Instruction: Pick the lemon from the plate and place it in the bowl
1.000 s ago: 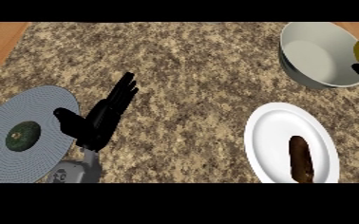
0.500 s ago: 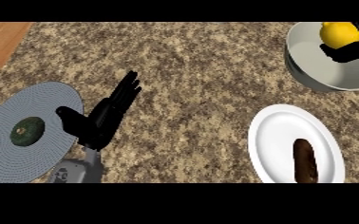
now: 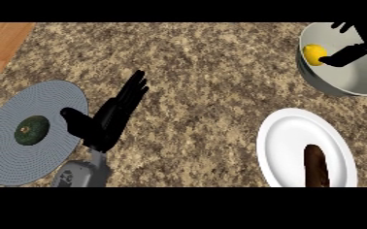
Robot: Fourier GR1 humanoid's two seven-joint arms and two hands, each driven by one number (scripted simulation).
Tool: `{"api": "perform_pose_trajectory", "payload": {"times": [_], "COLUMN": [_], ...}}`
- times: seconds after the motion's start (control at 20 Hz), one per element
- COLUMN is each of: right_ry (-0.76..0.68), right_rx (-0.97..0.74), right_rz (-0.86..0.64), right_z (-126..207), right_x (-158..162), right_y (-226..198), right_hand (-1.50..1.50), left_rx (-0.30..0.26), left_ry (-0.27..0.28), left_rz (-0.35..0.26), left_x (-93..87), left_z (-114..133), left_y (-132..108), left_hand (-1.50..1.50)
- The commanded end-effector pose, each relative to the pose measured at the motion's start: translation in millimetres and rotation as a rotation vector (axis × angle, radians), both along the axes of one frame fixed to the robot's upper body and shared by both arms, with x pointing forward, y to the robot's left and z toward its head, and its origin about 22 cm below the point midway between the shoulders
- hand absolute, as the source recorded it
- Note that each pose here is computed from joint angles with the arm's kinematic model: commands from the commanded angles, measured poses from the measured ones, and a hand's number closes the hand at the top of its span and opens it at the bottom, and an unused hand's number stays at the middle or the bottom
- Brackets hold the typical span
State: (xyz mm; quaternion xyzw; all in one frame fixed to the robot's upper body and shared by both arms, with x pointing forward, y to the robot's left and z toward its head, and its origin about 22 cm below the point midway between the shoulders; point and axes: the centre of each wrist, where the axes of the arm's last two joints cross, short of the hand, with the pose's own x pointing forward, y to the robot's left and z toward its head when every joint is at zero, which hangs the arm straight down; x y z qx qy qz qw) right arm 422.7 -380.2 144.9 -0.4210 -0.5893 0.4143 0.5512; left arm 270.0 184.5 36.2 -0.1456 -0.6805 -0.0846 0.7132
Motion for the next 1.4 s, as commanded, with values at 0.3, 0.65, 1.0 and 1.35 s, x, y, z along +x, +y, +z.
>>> {"api": "perform_pose_trajectory", "payload": {"times": [0.3,0.65,1.0,1.35], "right_ry": [-0.242,-0.411,-0.441,-0.417], "right_rx": [0.623,0.918,1.055,1.051], "right_rz": [0.066,0.274,0.357,0.399], "right_z": [-6.3,6.8,-10.4,-34.8], "right_x": [-1.4,-32.0,-101.9,-187.8], "right_y": [-20.9,-79.1,-152.2,-200.7], "right_hand": [-1.50,-1.50,-1.50,1.50], "left_rx": [0.005,0.000,-0.009,0.001], "left_ry": [0.016,0.026,0.049,0.062], "left_rz": [0.039,0.071,0.093,0.137], "left_x": [-4.5,-0.8,-2.4,-17.9], "left_z": [-8.4,-10.8,-8.9,-16.1], "left_y": [12.6,27.6,31.3,44.2], "left_hand": [0.00,0.00,0.00,0.00]}}
